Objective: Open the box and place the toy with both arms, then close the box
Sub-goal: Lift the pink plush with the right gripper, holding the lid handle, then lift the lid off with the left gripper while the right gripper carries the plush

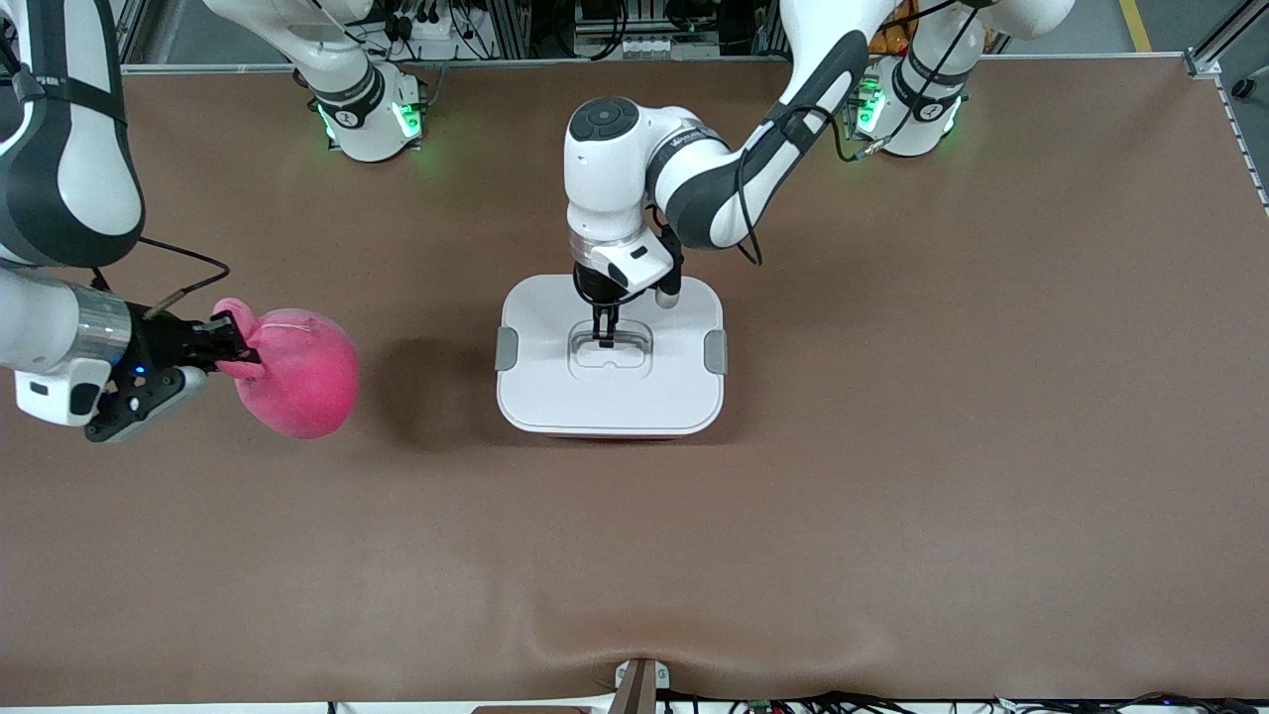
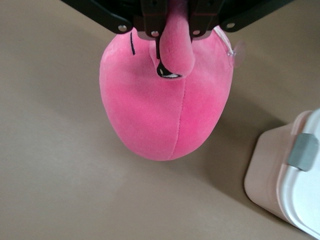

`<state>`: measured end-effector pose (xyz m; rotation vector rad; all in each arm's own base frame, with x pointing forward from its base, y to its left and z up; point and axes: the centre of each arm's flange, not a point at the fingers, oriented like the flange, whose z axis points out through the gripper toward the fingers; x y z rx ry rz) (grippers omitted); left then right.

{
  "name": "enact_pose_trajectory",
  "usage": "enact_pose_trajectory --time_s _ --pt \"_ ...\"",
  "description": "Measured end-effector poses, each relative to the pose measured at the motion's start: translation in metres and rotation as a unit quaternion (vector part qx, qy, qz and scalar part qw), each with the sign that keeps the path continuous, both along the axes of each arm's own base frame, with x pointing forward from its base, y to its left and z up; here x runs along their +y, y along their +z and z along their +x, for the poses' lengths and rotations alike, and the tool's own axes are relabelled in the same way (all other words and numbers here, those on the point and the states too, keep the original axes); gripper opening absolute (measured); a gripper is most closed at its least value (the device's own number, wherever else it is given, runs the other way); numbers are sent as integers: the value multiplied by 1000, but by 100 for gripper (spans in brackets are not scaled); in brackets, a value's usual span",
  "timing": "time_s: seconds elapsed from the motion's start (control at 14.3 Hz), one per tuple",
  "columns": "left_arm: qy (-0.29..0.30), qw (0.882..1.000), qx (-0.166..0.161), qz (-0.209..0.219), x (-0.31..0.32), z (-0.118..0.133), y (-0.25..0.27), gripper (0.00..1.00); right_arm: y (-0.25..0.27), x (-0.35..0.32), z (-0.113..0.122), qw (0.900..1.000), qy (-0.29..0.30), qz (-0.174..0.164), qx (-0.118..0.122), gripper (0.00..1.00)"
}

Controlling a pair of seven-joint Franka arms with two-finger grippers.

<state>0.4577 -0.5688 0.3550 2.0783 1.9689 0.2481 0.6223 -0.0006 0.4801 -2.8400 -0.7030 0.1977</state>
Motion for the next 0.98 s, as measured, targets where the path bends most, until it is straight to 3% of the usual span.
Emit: enact_pose_trajectory --time_s 0.28,0.49,0.77,0.98 --pt "0 1000 -7 -1 3 -1 21 7 5 6 -5 1000 -12 -6 2 13" --pt "-19 1000 -8 24 15 4 40 7 5 34 -6 999 -43 -15 11 13" --pt "-66 996 -12 62 63 38 61 7 6 82 -10 994 -99 -24 24 13" --pt "-101 993 1 63 106 65 79 7 9 117 -14 988 -147 -19 37 13"
